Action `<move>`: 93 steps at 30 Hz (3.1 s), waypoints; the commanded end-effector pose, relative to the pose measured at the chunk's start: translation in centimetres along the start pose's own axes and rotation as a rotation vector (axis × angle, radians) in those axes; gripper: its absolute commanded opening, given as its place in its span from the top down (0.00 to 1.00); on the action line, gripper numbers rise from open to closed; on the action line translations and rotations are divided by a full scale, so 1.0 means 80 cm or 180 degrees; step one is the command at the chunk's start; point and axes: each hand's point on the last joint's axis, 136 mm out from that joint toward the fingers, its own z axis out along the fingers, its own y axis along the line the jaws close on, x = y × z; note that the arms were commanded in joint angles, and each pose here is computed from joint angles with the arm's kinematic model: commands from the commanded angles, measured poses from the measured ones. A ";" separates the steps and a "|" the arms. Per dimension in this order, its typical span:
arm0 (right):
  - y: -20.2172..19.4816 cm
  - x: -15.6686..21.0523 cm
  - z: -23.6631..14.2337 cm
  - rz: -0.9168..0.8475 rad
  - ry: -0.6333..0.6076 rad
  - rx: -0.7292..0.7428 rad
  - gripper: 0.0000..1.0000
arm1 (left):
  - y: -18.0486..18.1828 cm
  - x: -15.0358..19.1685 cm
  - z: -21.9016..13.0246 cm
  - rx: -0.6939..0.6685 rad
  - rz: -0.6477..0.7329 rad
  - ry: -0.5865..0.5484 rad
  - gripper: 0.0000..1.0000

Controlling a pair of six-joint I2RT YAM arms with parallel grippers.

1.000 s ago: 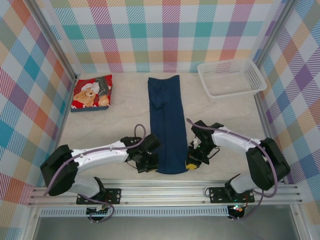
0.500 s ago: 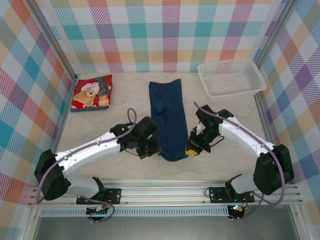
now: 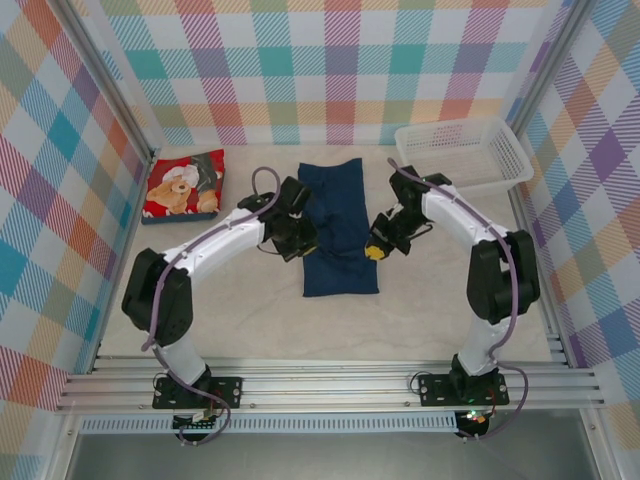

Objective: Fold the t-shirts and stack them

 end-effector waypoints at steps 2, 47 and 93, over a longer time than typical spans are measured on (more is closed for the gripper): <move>0.012 -0.037 0.000 0.0058 -0.0134 0.0051 1.00 | -0.004 -0.028 0.006 -0.0097 0.0114 -0.0085 1.00; -0.027 -0.029 0.020 -0.0635 -0.0620 0.0160 0.65 | 0.043 0.021 0.047 -0.0024 -0.0097 0.0435 0.59; -0.067 -0.037 0.106 -0.0590 -0.0289 0.0317 0.90 | 0.070 0.037 0.101 -0.0201 0.0273 0.0425 0.92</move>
